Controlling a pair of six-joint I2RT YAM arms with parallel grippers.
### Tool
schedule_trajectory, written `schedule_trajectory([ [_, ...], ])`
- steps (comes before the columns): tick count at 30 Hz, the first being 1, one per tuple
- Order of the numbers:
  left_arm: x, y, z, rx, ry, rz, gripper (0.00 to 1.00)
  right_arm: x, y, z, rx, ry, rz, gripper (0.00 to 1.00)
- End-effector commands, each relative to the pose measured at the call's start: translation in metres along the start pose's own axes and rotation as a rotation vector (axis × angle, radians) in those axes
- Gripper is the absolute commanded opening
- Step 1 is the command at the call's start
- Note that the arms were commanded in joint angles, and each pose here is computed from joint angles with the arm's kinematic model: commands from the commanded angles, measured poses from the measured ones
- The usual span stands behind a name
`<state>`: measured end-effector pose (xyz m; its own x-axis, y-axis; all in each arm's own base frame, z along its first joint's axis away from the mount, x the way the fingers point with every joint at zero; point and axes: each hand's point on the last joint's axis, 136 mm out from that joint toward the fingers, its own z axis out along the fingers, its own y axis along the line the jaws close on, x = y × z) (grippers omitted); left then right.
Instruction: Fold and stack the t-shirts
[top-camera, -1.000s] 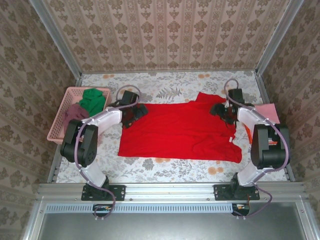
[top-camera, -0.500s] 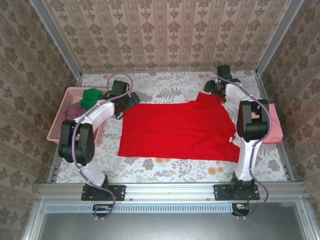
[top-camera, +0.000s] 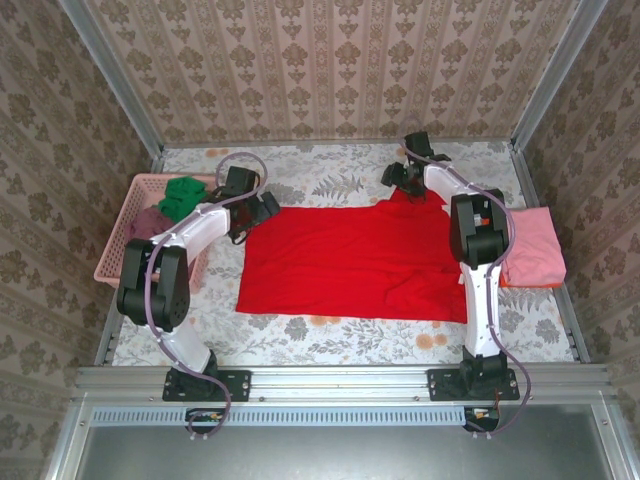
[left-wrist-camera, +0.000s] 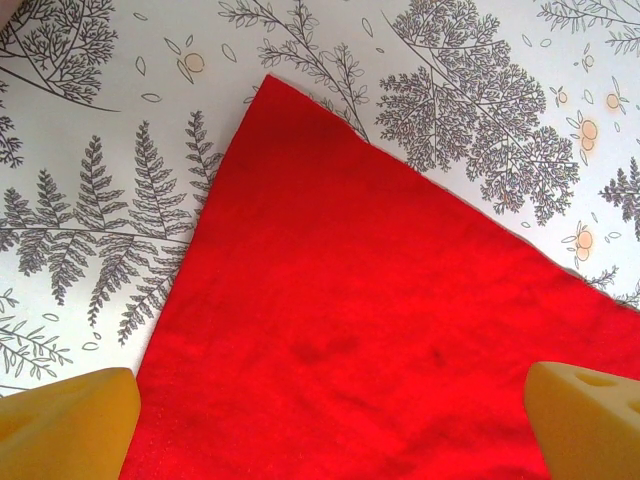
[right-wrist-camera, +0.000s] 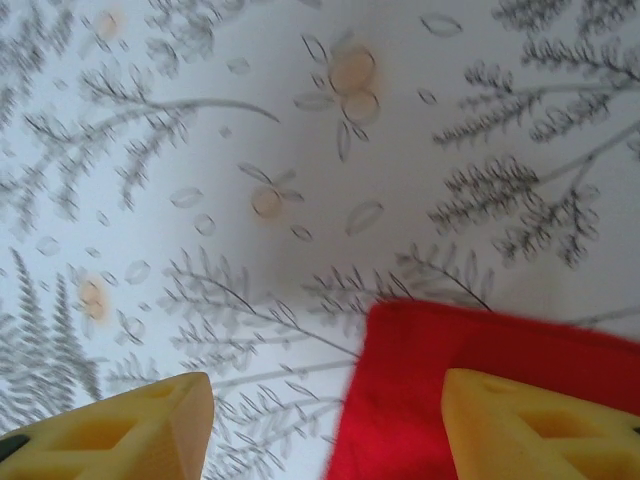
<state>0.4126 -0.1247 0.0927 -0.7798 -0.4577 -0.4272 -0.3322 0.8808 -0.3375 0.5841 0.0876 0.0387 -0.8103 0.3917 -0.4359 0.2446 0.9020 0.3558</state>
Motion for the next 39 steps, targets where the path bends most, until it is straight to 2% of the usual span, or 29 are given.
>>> schedule_trajectory([
  [1,0.0,-0.001,0.0,0.015,0.006,-0.001,1.0,0.011,0.005,0.021,-0.029,0.066,0.056,0.64],
  [10,0.004,0.0,0.007,0.015,0.022,-0.004,1.0,0.012,0.055,0.05,-0.173,0.134,0.031,0.67],
  [15,0.006,0.001,0.007,0.013,0.026,0.001,1.0,0.009,0.081,0.051,-0.255,0.131,0.017,0.67],
  [19,0.006,-0.002,0.007,0.023,0.035,0.013,1.0,-0.018,0.11,0.031,-0.363,0.059,-0.011,0.68],
  [24,0.0,-0.001,0.011,-0.011,0.031,0.023,1.0,-0.051,0.127,-0.019,-0.378,-0.045,-0.097,0.72],
  [28,-0.01,0.007,0.021,-0.105,0.027,-0.003,0.98,-0.048,0.115,-0.056,-0.316,-0.113,-0.145,0.75],
  [30,-0.015,0.01,0.028,-0.152,0.037,-0.034,0.91,-0.043,0.104,-0.073,-0.304,-0.17,-0.144,0.76],
  [33,-0.023,0.011,0.042,-0.221,0.053,-0.076,0.83,-0.018,0.084,-0.089,-0.296,-0.186,-0.135,0.75],
  [36,-0.034,0.021,0.051,-0.305,0.051,-0.107,0.73,0.012,0.063,-0.097,-0.276,-0.17,-0.133,0.76],
  [39,-0.044,0.026,0.061,-0.331,0.047,-0.126,0.64,0.033,0.043,-0.101,-0.242,-0.142,-0.139,0.76],
])
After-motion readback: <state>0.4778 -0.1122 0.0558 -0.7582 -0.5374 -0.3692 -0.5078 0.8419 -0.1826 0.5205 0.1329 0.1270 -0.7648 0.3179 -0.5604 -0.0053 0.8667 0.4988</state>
